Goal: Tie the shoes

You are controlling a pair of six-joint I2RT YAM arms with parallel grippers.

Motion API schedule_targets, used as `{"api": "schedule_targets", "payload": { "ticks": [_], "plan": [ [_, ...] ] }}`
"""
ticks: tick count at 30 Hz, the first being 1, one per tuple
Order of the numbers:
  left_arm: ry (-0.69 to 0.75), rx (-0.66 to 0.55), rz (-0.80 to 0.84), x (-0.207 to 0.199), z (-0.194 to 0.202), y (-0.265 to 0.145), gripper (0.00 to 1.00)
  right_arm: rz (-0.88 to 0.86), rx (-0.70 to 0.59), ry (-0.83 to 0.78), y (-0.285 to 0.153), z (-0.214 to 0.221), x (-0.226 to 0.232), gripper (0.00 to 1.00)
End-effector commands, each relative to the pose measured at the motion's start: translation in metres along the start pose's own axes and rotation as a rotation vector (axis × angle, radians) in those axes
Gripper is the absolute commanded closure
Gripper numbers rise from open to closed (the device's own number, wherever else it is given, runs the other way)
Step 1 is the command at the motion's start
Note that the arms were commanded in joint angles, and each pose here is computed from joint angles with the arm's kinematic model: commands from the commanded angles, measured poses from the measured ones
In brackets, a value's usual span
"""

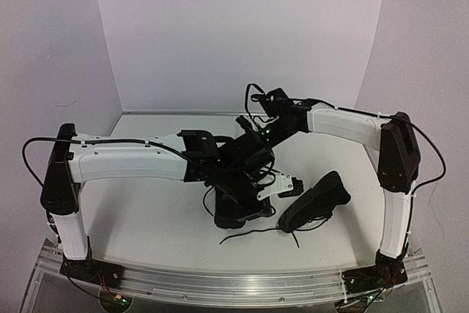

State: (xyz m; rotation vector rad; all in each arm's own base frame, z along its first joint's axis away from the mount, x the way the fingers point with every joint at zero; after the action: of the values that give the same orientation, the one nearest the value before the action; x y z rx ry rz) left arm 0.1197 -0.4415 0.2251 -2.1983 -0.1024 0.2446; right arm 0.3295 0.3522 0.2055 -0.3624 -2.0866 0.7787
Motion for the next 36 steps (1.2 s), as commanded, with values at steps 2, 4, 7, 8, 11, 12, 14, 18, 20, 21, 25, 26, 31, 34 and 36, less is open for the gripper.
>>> {"api": "schedule_targets", "payload": {
  "ticks": [2, 4, 7, 8, 11, 12, 14, 18, 20, 21, 25, 26, 31, 34, 36],
  "plan": [
    [0.140, -0.236, -0.130, 0.035, -0.044, -0.020, 1.00, -0.029, -0.045, -0.074, -0.011, -0.011, 0.015, 1.00],
    [0.154, -0.234, -0.148, 0.045, -0.043, -0.018, 0.98, -0.032, -0.046, -0.076, -0.011, -0.011, 0.015, 1.00],
    [0.159, -0.207, -0.178, 0.052, -0.043, -0.013, 0.76, -0.033, -0.048, -0.077, -0.010, -0.012, 0.015, 1.00],
    [0.152, -0.191, -0.173, 0.052, -0.042, -0.012, 0.67, -0.032, -0.048, -0.074, -0.010, -0.012, 0.015, 1.00],
    [0.127, -0.211, -0.175, 0.050, -0.042, -0.022, 0.54, -0.032, -0.050, -0.072, -0.009, -0.014, 0.014, 1.00],
    [0.117, -0.234, -0.181, 0.050, -0.041, -0.029, 0.52, -0.032, -0.050, -0.072, -0.008, -0.014, 0.014, 1.00],
    [0.073, -0.273, -0.200, 0.054, -0.034, -0.044, 0.51, -0.030, -0.052, -0.071, -0.008, -0.015, 0.014, 1.00],
    [-0.102, -0.375, -0.290, 0.076, -0.012, -0.087, 0.51, -0.042, -0.060, -0.077, -0.009, -0.019, 0.018, 1.00],
    [-0.196, -0.452, -0.351, 0.088, 0.003, -0.110, 0.51, -0.050, -0.062, -0.082, -0.007, -0.022, 0.021, 1.00],
    [-0.241, -0.497, -0.396, 0.092, 0.011, -0.124, 0.49, -0.054, -0.062, -0.083, -0.006, -0.023, 0.023, 1.00],
    [-0.450, -0.624, -0.527, 0.111, 0.049, -0.154, 0.44, -0.075, -0.048, -0.089, 0.007, -0.027, 0.029, 1.00],
    [-0.507, -0.644, -0.551, 0.115, 0.059, -0.159, 0.44, -0.081, -0.044, -0.091, 0.011, -0.027, 0.031, 1.00],
    [-0.687, -0.656, -0.629, 0.130, 0.097, -0.164, 0.45, -0.101, -0.016, -0.090, 0.033, -0.027, 0.037, 1.00],
    [-0.760, -0.623, -0.634, 0.136, 0.110, -0.157, 0.47, -0.110, 0.001, -0.086, 0.045, -0.027, 0.039, 0.99],
    [-0.810, -0.580, -0.635, 0.142, 0.117, -0.149, 0.50, -0.117, 0.007, -0.088, 0.051, -0.027, 0.042, 0.97]
  ]
}}
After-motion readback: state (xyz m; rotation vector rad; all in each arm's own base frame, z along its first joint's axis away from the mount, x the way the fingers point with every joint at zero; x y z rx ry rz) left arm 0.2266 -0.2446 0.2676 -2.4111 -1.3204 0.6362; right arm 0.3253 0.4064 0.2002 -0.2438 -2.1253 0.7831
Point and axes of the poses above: each gripper's point midway between its finger pads, its own y axis out along the fingers, its own x axis along the line the jaws close on, z = x × y, the point moved 7 cm from there along -y, back along the fingers, and after that the axes turned 12 degrees about -y, right-handed, at the moved point
